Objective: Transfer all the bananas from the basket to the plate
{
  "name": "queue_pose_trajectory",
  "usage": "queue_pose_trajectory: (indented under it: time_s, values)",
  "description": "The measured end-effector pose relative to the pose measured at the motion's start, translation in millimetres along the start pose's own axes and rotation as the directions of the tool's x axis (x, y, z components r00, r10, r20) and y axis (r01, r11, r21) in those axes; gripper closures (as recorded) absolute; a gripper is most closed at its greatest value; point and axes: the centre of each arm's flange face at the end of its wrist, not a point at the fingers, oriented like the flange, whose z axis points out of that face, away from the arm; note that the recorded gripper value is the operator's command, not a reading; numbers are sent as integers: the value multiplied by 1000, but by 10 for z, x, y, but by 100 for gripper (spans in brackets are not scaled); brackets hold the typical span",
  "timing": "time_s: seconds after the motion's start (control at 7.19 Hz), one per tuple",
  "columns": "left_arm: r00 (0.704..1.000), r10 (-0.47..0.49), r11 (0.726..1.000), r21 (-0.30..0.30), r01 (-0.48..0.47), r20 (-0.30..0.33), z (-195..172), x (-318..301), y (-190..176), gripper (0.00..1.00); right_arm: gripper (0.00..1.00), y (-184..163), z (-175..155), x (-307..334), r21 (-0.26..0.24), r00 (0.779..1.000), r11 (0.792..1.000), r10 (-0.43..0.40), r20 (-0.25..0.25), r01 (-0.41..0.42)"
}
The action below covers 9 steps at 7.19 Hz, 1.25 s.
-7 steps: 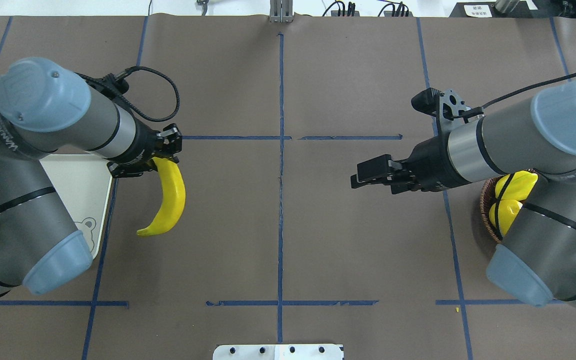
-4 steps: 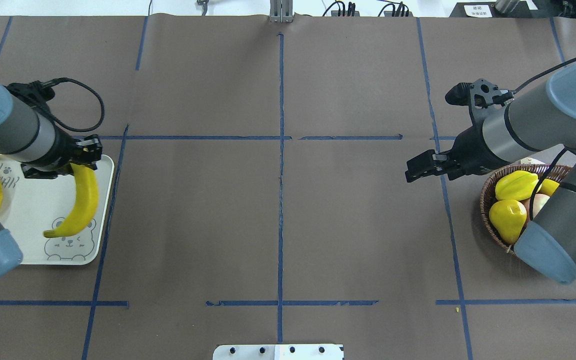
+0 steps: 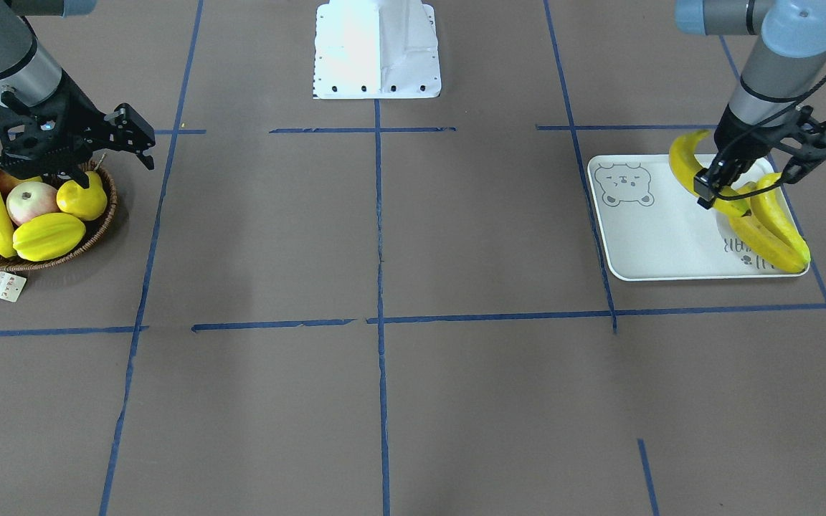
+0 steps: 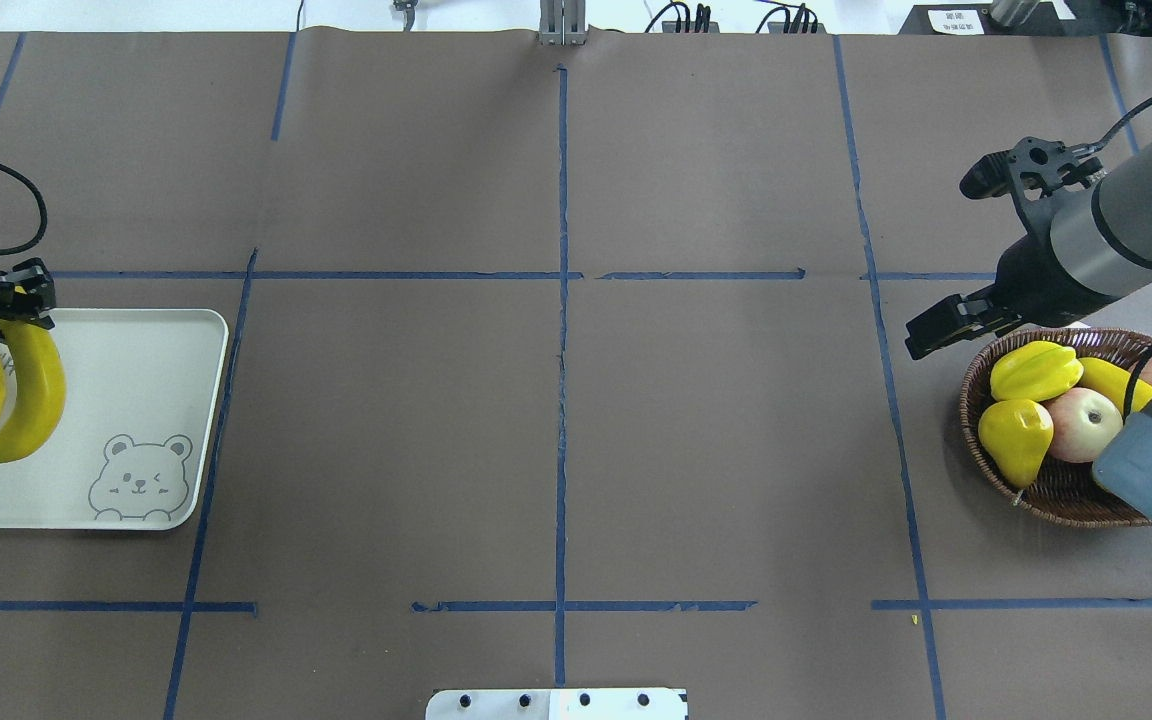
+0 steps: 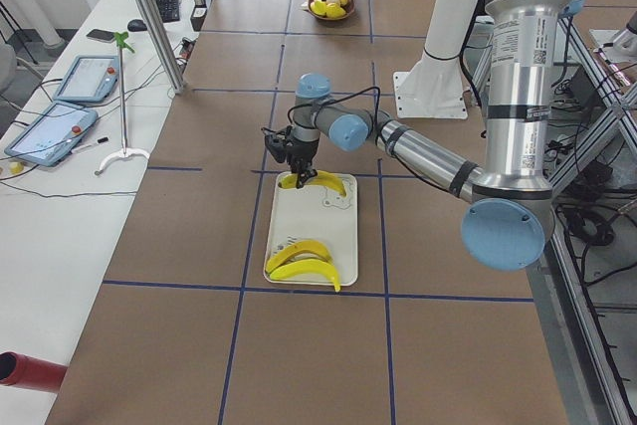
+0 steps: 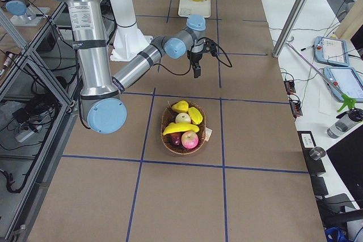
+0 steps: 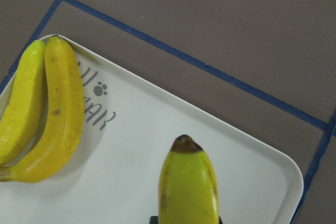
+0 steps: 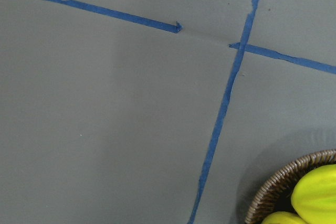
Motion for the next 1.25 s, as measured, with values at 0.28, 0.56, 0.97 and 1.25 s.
queue_pose_trajectory:
  time_s: [0.28, 0.56, 0.97, 1.25]
  values:
    - [990, -137, 990, 5, 138, -42, 413, -264, -222, 94, 0, 60, 29, 158, -13, 999, 1000, -27, -17, 26]
    - [983, -182, 983, 2, 182, -29, 805, -519, -377, 78, 0, 89, 33, 194, -17, 999, 999, -34, -21, 33]
    - [984, -164, 986, -12, 163, -63, 1144, -711, -499, 0, 0, 98, 7, 191, -13, 999, 999, -36, -19, 36]
    - [976, -188, 977, -121, 174, -112, 804, -749, -762, 0, 0, 115, -57, 224, -4, 999, 1000, -31, -20, 31]
